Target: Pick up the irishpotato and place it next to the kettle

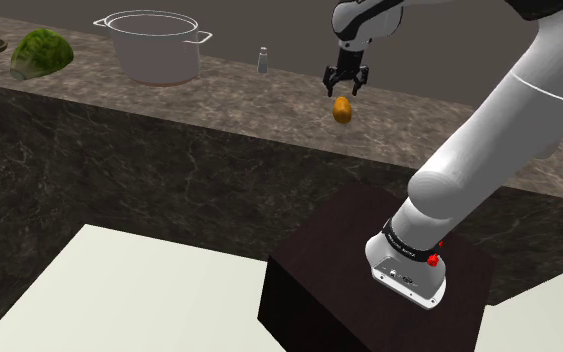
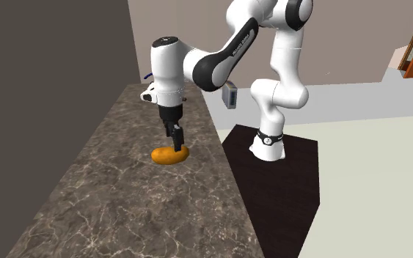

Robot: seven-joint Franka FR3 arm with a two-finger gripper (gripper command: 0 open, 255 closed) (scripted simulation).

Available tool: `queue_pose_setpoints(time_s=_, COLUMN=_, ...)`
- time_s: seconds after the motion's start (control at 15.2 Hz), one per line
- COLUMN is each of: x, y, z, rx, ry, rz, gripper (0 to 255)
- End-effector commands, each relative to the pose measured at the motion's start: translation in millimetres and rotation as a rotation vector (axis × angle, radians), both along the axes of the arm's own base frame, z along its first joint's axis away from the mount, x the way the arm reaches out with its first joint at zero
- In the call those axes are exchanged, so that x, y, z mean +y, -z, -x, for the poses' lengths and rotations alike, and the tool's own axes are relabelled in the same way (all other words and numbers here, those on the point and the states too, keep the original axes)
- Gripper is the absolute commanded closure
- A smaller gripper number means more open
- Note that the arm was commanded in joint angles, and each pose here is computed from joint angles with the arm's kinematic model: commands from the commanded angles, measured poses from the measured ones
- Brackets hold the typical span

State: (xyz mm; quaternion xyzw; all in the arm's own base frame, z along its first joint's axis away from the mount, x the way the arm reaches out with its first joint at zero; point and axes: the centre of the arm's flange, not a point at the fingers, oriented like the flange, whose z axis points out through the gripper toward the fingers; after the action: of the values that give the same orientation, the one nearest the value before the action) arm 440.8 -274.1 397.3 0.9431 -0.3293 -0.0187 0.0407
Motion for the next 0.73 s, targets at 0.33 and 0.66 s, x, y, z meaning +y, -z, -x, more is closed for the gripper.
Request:
queue_pose_setpoints(time_s=0.33, x=-50, y=33, z=-16, rx=-0.017, ry=0.08, rz=0.021, gripper=0)
queue_pose_setpoints(time_s=0.66, x=-53, y=59, z=-14, rx=-0.017, ry=0.08, rz=0.021, gripper=0)
